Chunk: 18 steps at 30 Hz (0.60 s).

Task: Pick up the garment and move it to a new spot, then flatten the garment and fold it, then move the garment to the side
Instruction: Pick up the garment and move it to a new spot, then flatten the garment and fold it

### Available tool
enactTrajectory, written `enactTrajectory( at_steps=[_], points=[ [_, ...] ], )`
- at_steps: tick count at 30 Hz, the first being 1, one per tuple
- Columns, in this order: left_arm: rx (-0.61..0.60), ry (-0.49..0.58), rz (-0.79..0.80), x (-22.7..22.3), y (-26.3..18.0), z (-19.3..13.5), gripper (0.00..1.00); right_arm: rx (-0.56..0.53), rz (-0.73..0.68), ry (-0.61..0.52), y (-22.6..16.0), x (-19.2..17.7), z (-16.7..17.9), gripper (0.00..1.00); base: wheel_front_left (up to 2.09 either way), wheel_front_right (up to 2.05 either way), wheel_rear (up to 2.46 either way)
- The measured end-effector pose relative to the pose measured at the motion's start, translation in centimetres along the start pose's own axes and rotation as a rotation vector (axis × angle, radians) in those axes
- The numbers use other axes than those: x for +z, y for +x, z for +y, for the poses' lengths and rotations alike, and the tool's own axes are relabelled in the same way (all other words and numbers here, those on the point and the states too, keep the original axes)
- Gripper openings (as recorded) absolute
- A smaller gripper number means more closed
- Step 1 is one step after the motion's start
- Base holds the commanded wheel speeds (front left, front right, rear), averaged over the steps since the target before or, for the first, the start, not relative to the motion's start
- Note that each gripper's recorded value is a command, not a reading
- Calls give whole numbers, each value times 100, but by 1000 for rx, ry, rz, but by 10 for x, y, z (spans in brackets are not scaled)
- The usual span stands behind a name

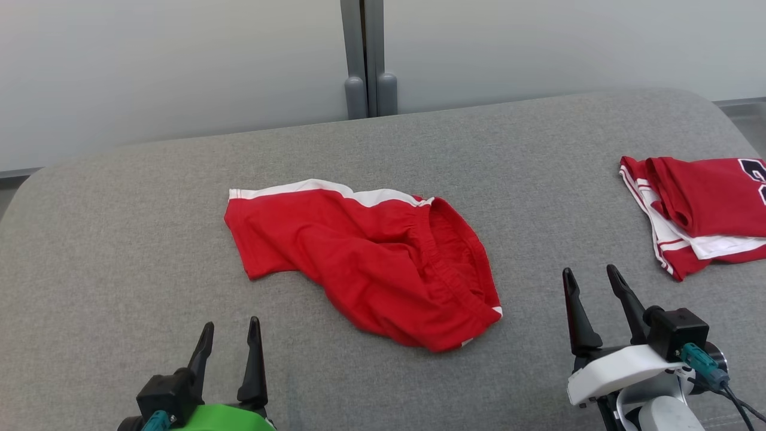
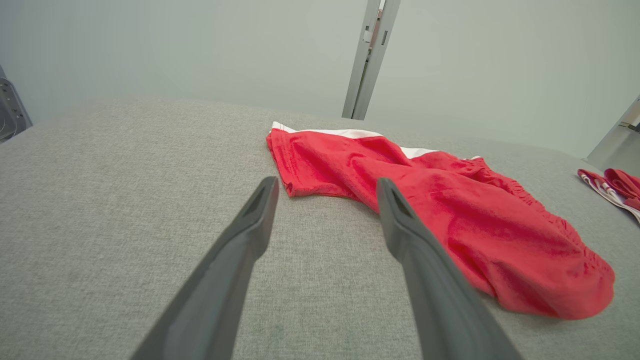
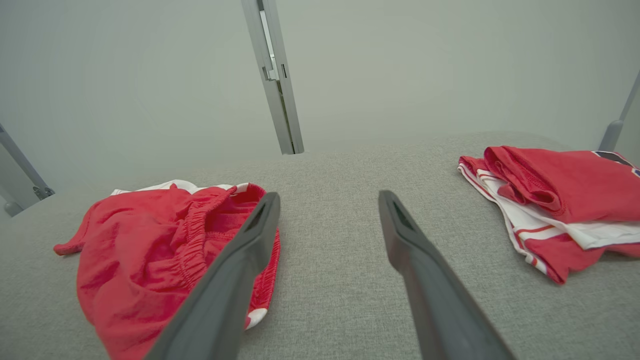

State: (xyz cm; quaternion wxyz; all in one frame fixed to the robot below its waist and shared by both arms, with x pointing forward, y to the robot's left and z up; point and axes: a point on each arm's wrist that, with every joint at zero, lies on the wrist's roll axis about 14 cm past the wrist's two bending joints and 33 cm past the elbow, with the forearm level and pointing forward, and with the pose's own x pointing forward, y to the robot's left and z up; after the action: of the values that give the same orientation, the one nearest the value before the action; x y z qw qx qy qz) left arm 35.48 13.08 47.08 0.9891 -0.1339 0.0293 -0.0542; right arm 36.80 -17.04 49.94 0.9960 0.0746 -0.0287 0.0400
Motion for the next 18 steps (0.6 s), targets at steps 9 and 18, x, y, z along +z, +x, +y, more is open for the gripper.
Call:
enactTrajectory(
  at_steps=[9,18],
  points=[
    [8,-1,7,-5,-3,4,100,5,10,0,0,-3,2,100,0,0,0],
    [9,2,12,-7,-3,6,100,3,17,-2,0,-5,1,100,0,0,0]
  ],
)
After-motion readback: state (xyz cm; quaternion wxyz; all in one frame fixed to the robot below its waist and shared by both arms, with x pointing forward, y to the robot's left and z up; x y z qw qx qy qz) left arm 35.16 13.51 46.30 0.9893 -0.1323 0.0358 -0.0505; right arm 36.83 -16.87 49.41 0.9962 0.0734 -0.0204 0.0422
